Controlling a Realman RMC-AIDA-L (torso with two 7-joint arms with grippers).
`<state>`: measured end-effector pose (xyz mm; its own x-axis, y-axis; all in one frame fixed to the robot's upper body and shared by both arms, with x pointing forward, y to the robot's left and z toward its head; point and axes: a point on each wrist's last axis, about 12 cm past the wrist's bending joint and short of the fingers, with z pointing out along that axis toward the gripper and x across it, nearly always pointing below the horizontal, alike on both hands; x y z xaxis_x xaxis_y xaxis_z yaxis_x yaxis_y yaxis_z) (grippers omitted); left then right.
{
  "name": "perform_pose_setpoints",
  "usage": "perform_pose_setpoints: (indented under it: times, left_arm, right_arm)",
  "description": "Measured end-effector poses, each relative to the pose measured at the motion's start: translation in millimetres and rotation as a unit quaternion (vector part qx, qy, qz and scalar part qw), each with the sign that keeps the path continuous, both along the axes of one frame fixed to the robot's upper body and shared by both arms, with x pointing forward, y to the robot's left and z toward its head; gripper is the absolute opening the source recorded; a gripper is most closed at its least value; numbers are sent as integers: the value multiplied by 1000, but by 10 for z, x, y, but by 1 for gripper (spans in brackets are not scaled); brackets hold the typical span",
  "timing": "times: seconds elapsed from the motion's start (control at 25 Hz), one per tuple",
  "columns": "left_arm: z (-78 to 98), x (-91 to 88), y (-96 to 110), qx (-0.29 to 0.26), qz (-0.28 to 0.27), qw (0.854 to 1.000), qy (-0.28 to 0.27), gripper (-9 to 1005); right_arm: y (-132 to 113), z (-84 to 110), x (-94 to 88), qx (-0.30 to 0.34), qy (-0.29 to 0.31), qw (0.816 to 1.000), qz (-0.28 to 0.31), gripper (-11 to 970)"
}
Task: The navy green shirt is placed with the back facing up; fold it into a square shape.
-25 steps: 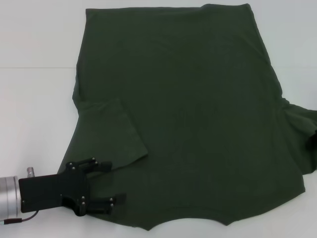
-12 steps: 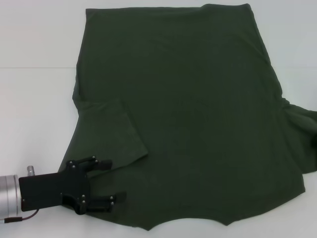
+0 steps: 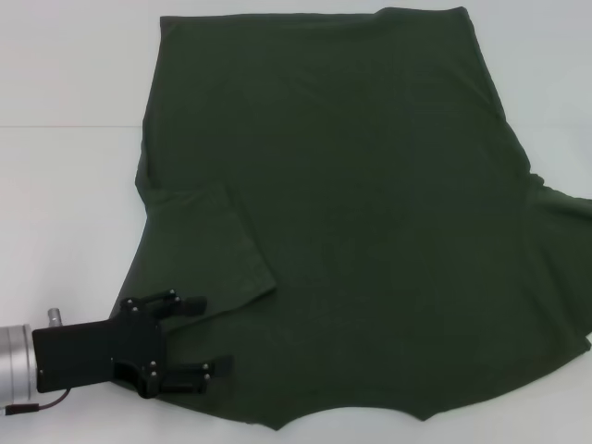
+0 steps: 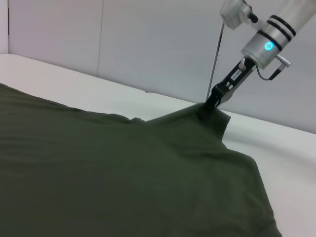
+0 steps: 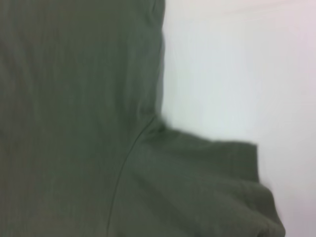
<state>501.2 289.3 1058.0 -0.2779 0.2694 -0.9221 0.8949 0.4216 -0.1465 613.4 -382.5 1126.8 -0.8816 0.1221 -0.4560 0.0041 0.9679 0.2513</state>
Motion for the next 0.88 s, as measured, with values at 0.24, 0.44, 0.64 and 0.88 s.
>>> perform_pose_setpoints:
  times: [0.24,0.44,0.64,0.88]
  left_arm:
    - [1,2,7,1,1,1000,1,907]
    - [0,1,9,1,1,1000,2,907]
    - [-6,-7,14,2,2,1000,3,907]
    - [-16,-20,15,2,2,1000,5,907]
  right_arm:
    - [16,113,49,15,-27,999,5,17]
    - [276,188,168,15,-29,998,53,17]
    - [744,218,300,-8,-19,992,128,16]
    - [1289,246,388,-45,-8,976,212,18]
